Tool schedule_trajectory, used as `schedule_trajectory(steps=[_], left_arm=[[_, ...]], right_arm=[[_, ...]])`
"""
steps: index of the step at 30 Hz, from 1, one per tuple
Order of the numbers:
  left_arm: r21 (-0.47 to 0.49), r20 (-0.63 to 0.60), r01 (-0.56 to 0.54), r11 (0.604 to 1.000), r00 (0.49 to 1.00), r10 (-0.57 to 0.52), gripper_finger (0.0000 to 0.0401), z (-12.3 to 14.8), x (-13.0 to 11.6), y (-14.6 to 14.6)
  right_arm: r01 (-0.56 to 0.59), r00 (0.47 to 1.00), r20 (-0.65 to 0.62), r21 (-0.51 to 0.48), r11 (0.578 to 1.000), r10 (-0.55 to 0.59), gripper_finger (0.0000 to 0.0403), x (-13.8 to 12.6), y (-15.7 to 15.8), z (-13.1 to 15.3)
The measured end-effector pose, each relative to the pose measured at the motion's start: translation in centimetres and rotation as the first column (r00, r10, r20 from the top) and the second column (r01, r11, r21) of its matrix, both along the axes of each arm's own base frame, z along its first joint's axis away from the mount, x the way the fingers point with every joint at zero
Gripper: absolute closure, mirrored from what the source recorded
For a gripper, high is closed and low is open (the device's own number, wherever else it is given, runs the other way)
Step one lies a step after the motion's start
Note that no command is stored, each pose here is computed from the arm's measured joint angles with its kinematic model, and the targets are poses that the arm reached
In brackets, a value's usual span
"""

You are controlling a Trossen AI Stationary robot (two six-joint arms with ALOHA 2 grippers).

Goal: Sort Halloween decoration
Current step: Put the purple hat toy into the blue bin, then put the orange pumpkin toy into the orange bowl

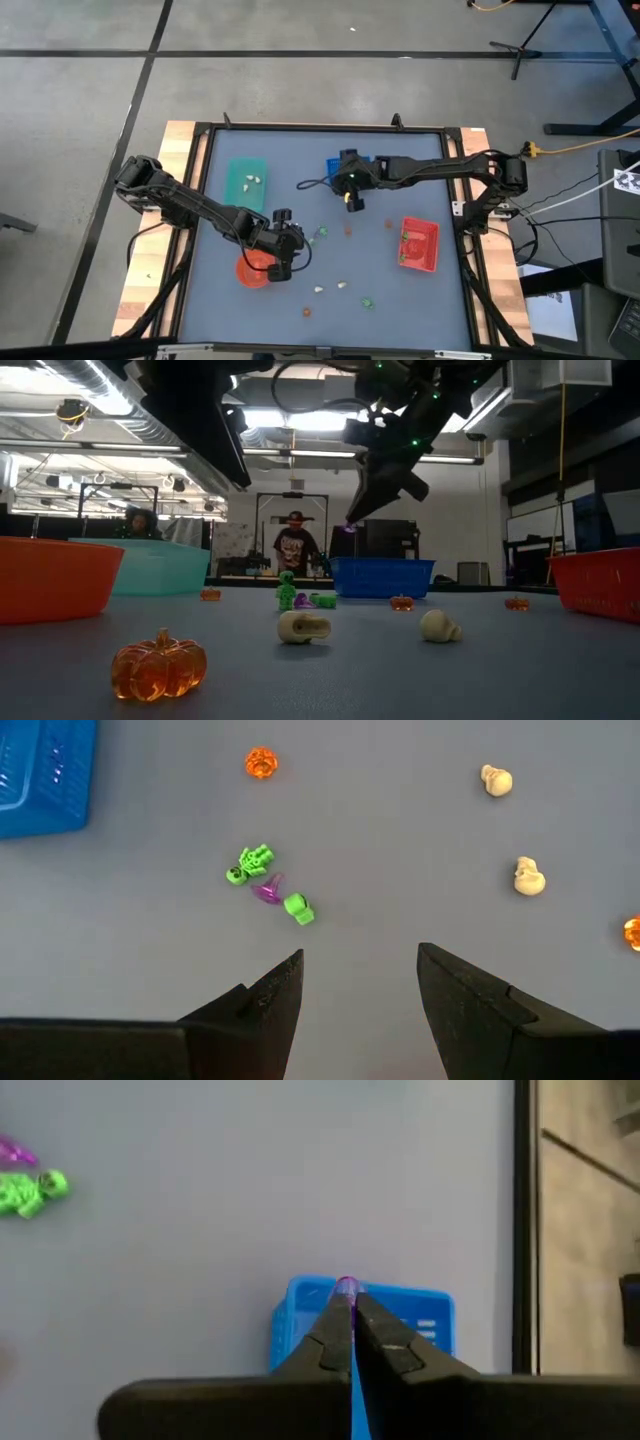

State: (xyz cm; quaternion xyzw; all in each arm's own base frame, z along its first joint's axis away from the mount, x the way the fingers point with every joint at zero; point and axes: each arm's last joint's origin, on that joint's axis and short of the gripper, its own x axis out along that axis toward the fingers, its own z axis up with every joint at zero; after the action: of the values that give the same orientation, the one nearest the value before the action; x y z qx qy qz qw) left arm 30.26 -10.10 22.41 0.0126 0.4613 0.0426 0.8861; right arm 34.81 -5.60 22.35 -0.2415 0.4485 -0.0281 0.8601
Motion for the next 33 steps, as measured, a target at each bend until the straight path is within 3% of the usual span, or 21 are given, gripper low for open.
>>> schedule_trajectory(steps=[8,19,24,33], left_arm=[[-0.005,0.014,0.001,1.0,1.0,-0.001,0.0221,0.1,0.1,0.0],[-0.015,0.029,0.004,1.0,1.0,-0.003,0.0221,0.2,0.2,-0.1],[-0.038,0.103,0.028,0.999,0.994,-0.024,0.0221,0.6,0.7,-0.8],[-0.096,0.25,0.128,0.987,0.963,-0.101,0.0221,1.6,0.5,-4.2]], right_arm=[[0.031,0.999,-0.024,-0.038,0.999,-0.032,0.0394,-0.1,-0.1,-0.2],[0.056,0.998,-0.025,-0.066,0.996,-0.058,0.0295,-0.1,-0.2,-0.2],[0.055,0.998,-0.025,-0.061,0.997,-0.056,0.0275,-0.1,-0.2,-0.2],[0.053,0.998,-0.025,-0.059,0.997,-0.055,0.0272,-0.1,-0.2,-0.2]])
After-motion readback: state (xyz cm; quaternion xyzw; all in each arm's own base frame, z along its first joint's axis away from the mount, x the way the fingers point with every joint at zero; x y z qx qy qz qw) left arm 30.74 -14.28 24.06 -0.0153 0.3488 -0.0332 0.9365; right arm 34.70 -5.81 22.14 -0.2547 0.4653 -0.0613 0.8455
